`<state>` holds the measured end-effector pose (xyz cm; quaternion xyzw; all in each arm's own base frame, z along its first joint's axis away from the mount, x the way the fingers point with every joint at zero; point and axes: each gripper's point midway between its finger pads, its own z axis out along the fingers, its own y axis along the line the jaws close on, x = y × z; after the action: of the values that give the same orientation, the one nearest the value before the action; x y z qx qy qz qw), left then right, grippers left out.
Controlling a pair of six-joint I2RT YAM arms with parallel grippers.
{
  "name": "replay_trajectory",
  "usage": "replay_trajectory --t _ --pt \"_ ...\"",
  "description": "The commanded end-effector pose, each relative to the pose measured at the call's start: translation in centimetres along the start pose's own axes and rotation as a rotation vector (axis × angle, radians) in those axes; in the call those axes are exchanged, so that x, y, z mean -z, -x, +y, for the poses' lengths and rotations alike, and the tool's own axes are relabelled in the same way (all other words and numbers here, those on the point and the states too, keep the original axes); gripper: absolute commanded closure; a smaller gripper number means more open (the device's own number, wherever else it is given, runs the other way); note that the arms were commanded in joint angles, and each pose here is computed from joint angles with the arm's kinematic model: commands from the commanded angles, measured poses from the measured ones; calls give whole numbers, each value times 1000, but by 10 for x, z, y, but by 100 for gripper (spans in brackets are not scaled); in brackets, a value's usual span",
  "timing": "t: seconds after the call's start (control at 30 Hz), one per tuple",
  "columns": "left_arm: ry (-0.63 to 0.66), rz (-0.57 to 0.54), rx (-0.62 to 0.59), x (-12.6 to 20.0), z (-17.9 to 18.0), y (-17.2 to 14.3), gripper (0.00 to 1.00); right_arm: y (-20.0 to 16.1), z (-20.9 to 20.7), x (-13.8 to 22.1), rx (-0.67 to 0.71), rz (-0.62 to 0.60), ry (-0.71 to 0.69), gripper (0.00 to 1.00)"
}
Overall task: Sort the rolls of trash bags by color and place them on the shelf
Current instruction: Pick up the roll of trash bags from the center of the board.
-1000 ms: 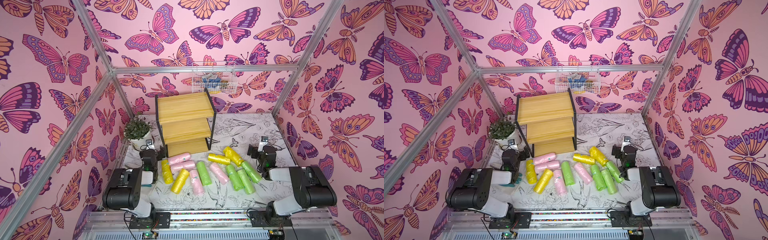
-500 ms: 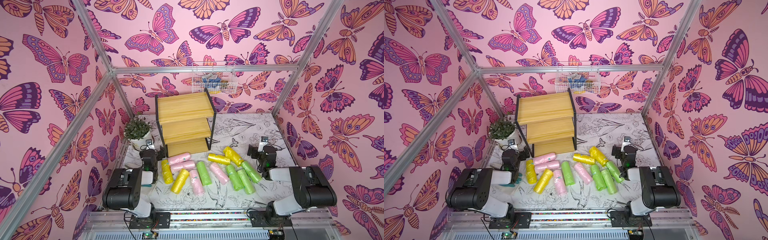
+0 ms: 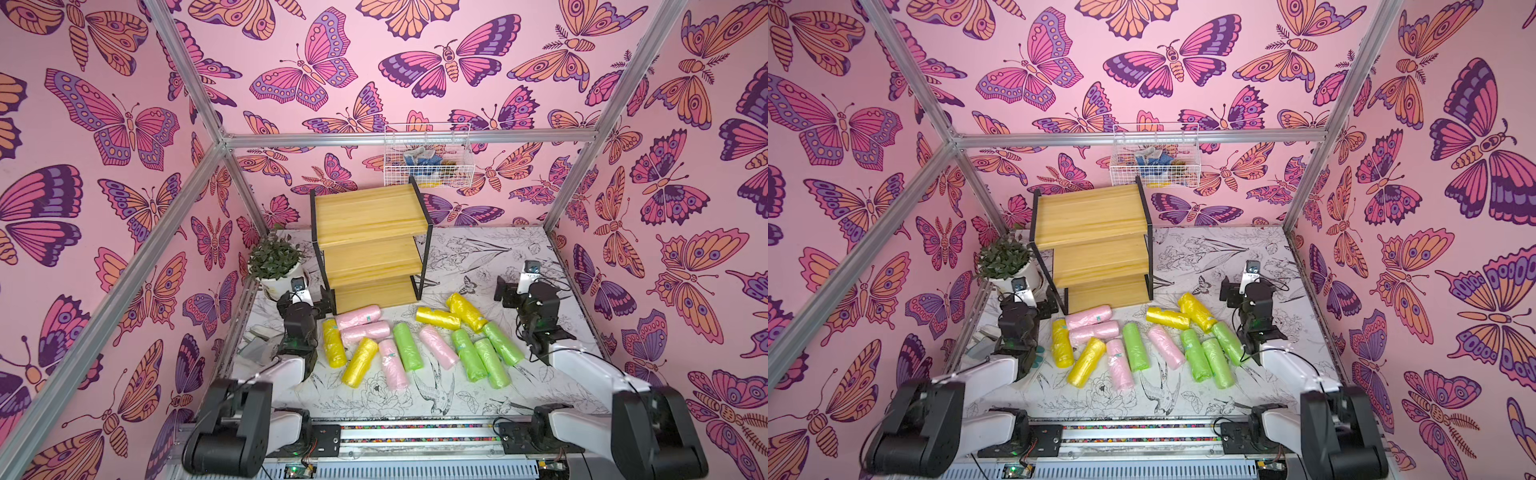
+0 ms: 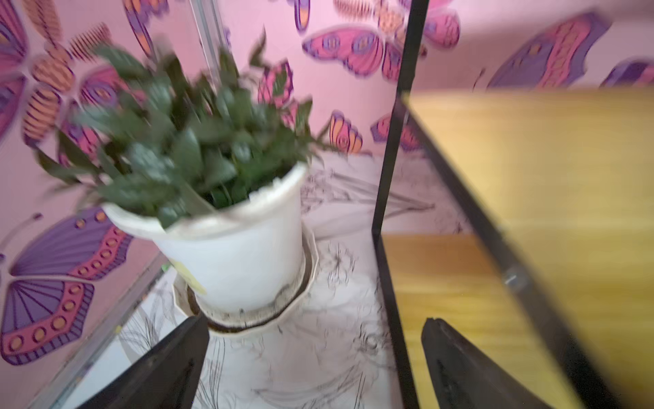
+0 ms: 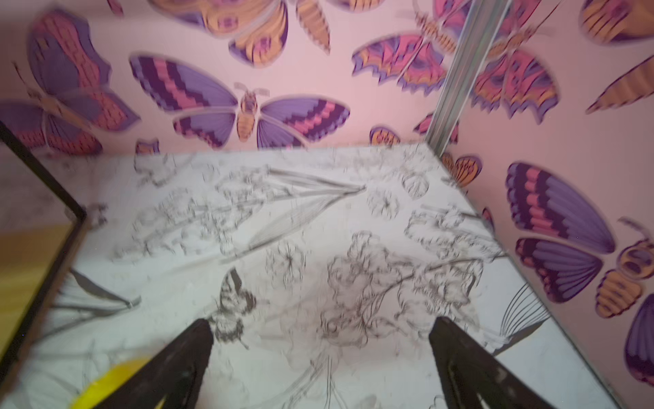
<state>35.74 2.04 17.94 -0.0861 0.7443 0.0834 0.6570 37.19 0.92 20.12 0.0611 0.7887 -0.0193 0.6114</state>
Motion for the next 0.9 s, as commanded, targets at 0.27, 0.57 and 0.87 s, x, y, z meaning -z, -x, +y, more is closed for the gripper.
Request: replay_trajectory --t 0.27,0.57,0.87 --pt "-120 138 32 84 -20 62 22 -39 46 81 -291 577 242 24" --pt "-352 294 124 139 -51 65 28 -93 169 166 -345 819 513 22" --pt "-419 454 160 165 -58 47 17 -146 262 181 -218 850 523 23"
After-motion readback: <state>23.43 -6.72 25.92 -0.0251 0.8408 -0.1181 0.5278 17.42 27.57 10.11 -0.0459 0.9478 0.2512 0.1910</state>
